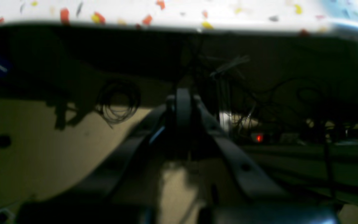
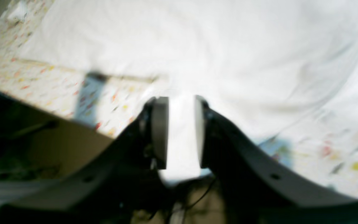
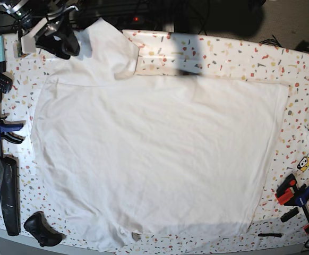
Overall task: Fold the T-shirt properly
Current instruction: 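Lower both grippers toward the shirt's shoulder corners, then grasp the shirt's shoulder edges with both grippers, then lift the shoulder edge and pull it over the shirt body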
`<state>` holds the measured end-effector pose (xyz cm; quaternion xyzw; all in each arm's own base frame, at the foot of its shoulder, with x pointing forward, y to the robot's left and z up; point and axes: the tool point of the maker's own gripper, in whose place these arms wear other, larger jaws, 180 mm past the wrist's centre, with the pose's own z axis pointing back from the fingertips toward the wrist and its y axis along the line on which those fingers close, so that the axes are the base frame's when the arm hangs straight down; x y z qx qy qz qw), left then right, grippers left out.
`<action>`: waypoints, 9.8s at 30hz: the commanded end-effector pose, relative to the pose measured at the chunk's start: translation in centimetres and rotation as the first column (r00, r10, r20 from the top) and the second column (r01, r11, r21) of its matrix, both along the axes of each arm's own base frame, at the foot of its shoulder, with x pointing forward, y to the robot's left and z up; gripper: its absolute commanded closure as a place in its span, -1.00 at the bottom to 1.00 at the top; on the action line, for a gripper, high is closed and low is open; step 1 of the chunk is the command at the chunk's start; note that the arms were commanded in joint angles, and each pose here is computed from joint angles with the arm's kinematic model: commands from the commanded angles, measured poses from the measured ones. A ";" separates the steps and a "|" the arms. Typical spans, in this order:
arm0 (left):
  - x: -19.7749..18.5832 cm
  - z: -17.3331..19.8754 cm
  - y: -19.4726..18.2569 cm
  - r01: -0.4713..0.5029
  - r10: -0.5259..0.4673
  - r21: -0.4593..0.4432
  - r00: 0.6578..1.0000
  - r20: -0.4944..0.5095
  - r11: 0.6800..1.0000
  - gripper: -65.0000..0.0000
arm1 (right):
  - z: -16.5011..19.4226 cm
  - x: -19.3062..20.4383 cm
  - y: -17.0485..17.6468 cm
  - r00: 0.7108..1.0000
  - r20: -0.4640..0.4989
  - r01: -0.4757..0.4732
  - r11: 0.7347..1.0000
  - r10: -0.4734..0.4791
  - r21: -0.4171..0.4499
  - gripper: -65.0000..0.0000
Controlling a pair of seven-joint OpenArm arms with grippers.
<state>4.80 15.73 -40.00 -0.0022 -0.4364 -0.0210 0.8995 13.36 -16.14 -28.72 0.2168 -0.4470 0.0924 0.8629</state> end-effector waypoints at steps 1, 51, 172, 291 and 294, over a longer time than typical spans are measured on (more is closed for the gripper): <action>0.3 1.1 -0.1 0.009 -0.009 0.004 1.000 0.010 1.000 1.00 | 1.2 0.2 0.4 1.000 0.028 -0.004 0.999 0.003 0.041 0.53; 12.5 9.3 4.0 -0.047 0.055 0.391 0.998 -0.007 0.919 0.37 | -8.5 -0.7 -5.9 0.921 -0.272 0.335 0.923 -0.279 0.187 0.04; 19.8 2.2 8.8 -0.293 0.280 -0.181 0.955 -0.096 0.939 1.00 | -10.9 1.9 -1.1 0.924 -0.317 0.320 0.886 -0.214 0.335 1.00; 20.9 7.6 5.7 -0.150 0.199 -0.412 0.977 0.080 0.899 1.00 | -1.1 6.3 -8.3 0.954 -0.026 0.298 0.937 -0.298 0.180 1.00; 21.3 7.8 5.9 -0.149 0.201 -0.402 0.975 0.091 0.903 1.00 | -0.3 7.4 -8.9 0.959 0.006 0.280 0.948 -0.284 0.148 1.00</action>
